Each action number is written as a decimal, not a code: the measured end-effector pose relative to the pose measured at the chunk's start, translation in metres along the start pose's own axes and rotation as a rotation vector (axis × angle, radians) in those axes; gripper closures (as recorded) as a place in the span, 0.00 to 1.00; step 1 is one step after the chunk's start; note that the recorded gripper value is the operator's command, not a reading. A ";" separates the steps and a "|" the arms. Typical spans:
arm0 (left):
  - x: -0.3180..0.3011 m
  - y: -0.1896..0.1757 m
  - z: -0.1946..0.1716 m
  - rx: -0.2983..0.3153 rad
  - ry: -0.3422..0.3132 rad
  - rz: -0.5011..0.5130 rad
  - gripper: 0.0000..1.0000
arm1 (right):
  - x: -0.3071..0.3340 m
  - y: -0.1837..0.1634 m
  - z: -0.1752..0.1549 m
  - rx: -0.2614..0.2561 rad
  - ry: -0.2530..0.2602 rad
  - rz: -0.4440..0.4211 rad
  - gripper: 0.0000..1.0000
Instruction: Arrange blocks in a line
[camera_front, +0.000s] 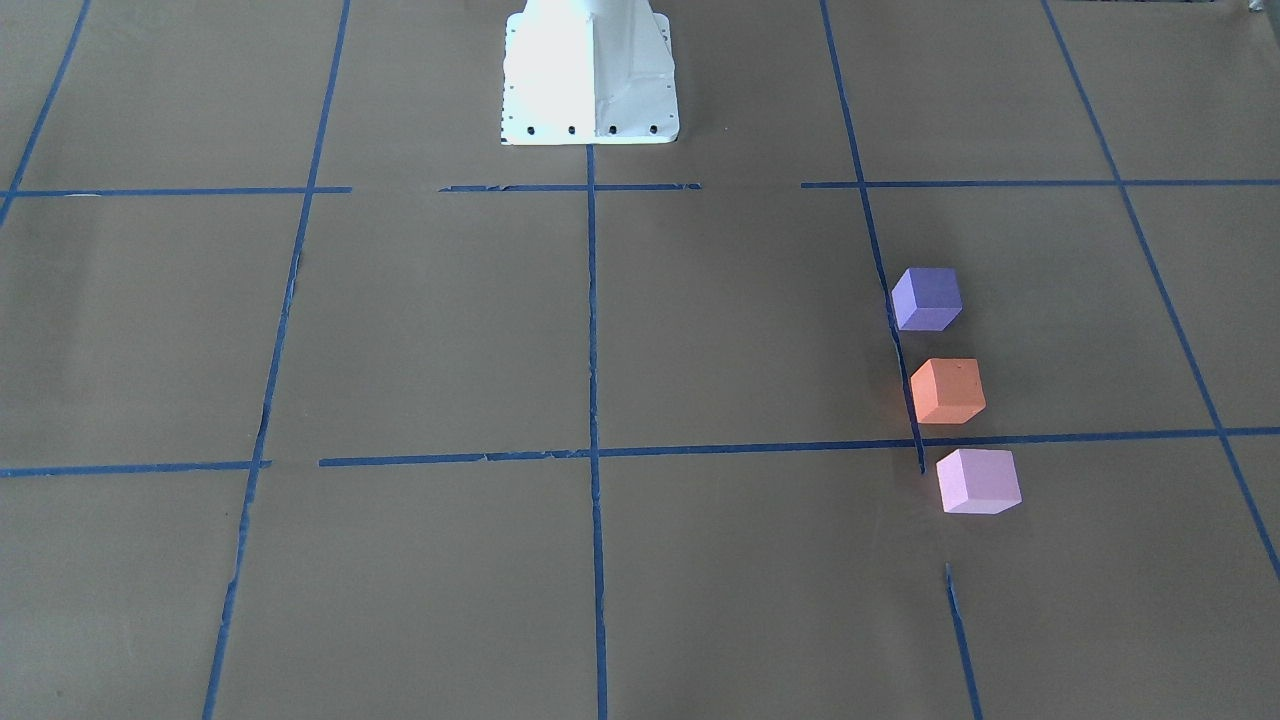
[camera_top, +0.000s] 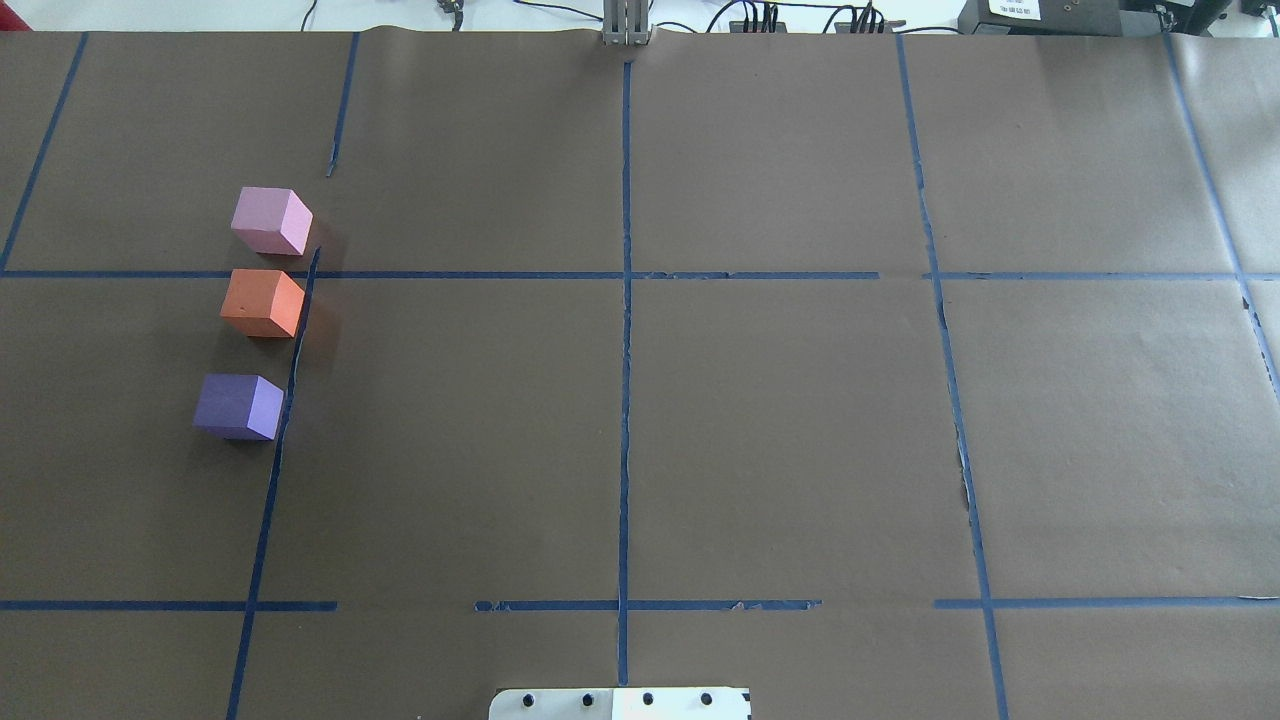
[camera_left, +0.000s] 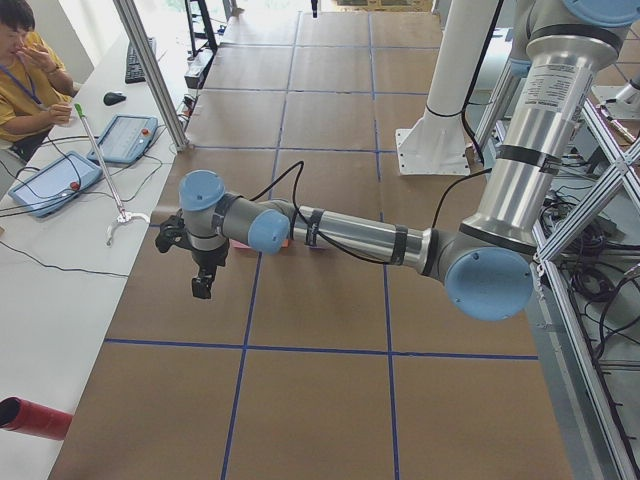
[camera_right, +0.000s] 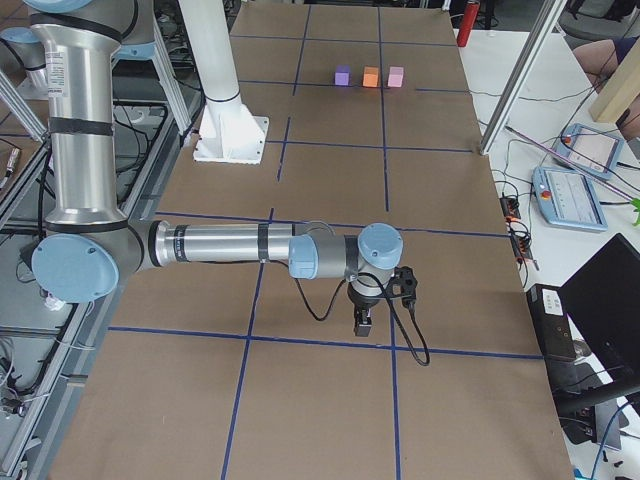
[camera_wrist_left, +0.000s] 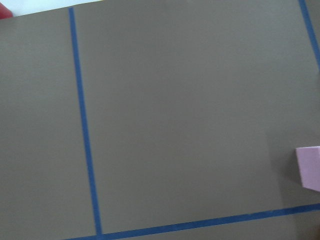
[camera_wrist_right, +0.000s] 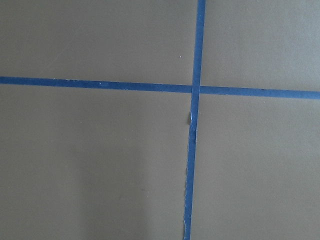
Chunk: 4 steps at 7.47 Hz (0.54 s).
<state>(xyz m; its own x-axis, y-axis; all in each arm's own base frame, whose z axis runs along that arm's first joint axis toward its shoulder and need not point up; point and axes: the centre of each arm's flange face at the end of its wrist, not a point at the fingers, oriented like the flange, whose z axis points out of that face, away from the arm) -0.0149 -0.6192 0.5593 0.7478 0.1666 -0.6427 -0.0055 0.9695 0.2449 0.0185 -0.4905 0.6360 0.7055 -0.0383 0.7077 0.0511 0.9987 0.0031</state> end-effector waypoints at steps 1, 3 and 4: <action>-0.030 0.012 -0.001 -0.006 -0.010 0.007 0.03 | 0.000 0.000 0.000 0.000 0.000 0.000 0.00; -0.057 0.026 0.002 -0.020 -0.016 0.020 0.03 | 0.000 0.000 0.000 0.000 0.000 0.000 0.00; -0.061 0.030 0.004 -0.024 -0.016 0.022 0.03 | 0.000 0.000 0.000 0.000 0.000 0.000 0.00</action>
<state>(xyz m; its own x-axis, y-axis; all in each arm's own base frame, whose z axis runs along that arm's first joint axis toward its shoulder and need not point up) -0.0585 -0.6010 0.6087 0.7580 0.1849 -0.6256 -0.0379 0.9699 0.2407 0.0185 -0.4905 0.6360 0.7055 -0.0382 0.7077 0.0511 0.9987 0.0031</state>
